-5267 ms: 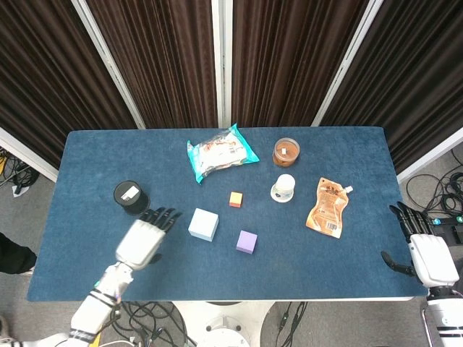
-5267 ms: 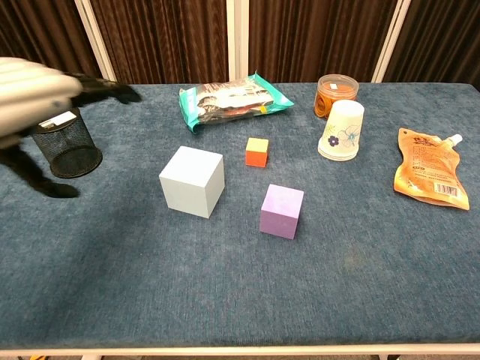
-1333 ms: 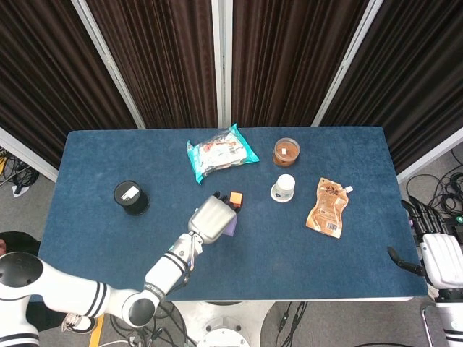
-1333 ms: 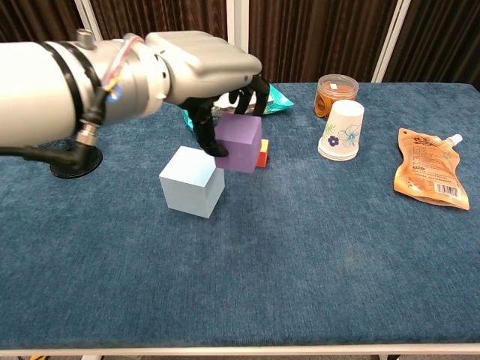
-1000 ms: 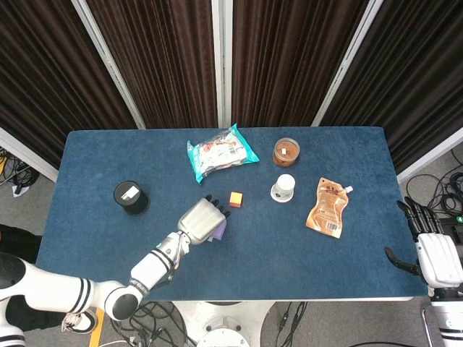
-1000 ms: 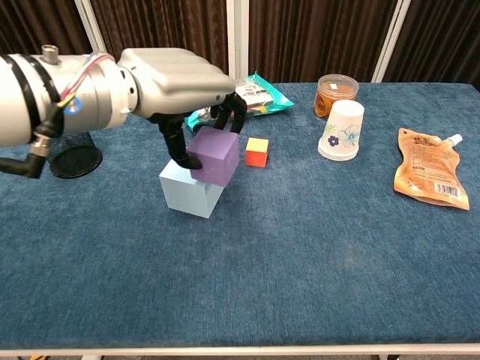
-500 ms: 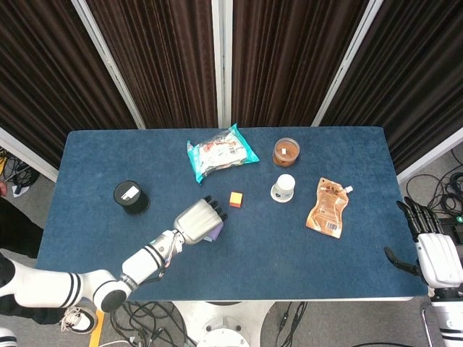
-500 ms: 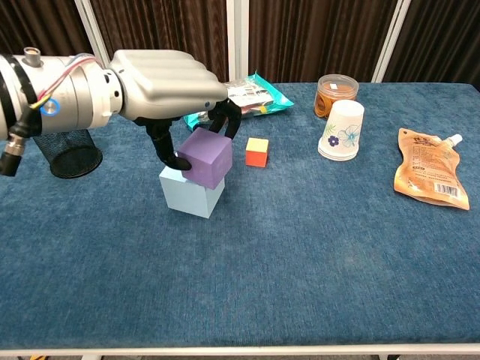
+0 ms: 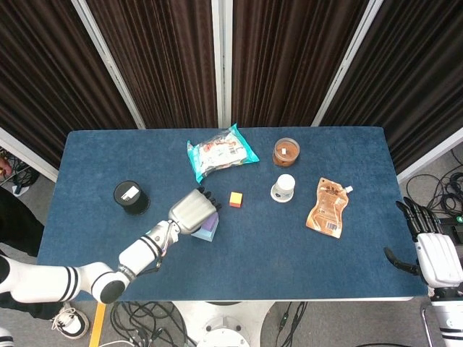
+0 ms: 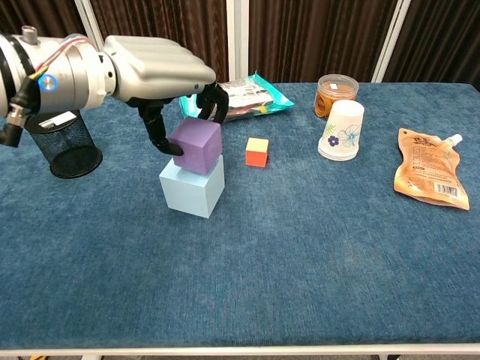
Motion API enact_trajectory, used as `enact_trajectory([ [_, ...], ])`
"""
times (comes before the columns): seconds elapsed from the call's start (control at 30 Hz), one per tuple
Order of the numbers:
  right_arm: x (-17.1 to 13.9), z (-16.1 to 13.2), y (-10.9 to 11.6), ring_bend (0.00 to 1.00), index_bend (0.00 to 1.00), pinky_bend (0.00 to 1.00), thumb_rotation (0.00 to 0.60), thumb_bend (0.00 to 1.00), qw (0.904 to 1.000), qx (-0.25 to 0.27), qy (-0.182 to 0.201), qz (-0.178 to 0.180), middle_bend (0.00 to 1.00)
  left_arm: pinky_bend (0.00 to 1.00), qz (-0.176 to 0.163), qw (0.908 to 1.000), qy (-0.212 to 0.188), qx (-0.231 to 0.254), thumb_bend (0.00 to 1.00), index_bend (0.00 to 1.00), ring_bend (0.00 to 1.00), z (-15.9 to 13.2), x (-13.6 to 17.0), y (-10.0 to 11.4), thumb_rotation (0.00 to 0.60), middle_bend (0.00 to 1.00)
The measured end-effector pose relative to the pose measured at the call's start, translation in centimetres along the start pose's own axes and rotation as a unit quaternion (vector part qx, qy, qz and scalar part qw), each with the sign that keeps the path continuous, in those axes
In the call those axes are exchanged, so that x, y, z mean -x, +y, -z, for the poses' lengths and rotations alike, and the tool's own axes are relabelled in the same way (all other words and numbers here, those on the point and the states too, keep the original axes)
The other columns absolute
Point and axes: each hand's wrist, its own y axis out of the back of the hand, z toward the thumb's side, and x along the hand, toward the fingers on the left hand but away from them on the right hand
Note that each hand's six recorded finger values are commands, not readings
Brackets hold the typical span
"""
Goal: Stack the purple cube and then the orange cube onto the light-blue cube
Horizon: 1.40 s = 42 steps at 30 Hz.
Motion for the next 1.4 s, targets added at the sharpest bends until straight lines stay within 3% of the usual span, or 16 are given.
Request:
enact_trajectory([
  [0.57, 0.1, 0.0, -0.2, 0.0, 0.0, 0.0, 0.6, 0.18, 0.9999, -0.004, -0.005, -0.012, 0.0, 0.3, 0.005, 1.0, -0.006, 0.002, 0.31, 0.43, 0.34, 0.1, -0.2, -1.3, 0.6, 0.59],
  [0.67, 0.0, 0.0, -0.3, 0.0, 0.0, 0.0, 0.6, 0.18, 0.9999, -0.002, -0.003, -0.016, 0.0, 0.3, 0.007, 0.9999, -0.005, 0.008, 0.3, 0.41, 0.33, 0.1, -0.1, -1.4, 0.6, 0.54],
  [0.8, 0.0, 0.0, -0.3, 0.0, 0.0, 0.0, 0.6, 0.18, 0.9998, -0.002, -0.002, -0.018, 0.0, 0.28, 0.012, 0.9998, -0.008, 0.015, 0.21, 0.26, 0.26, 0.1, 0.1, -1.4, 0.6, 0.38],
  [0.93, -0.1, 0.0, -0.3, 0.0, 0.0, 0.0, 0.6, 0.18, 0.9998, -0.001, -0.003, -0.017, 0.0, 0.27, 0.012, 0.9997, -0.007, 0.02, 0.16, 0.19, 0.23, 0.1, 0.2, -1.1, 0.6, 0.31],
  [1.2, -0.2, 0.2, 0.1, 0.0, 0.0, 0.0, 0.6, 0.18, 0.9998, 0.007, -0.004, -0.015, 0.0, 0.27, 0.012, 0.9998, -0.003, 0.013, 0.15, 0.19, 0.22, -0.1, 0.6, -0.1, 0.6, 0.3],
  [1.4, -0.1, 0.4, 0.2, 0.0, 0.0, 0.0, 0.6, 0.18, 0.9997, 0.015, -0.005, -0.017, 0.0, 0.29, -0.004, 0.9999, 0.011, -0.002, 0.15, 0.19, 0.22, -0.2, 0.5, 2.1, 0.6, 0.31],
])
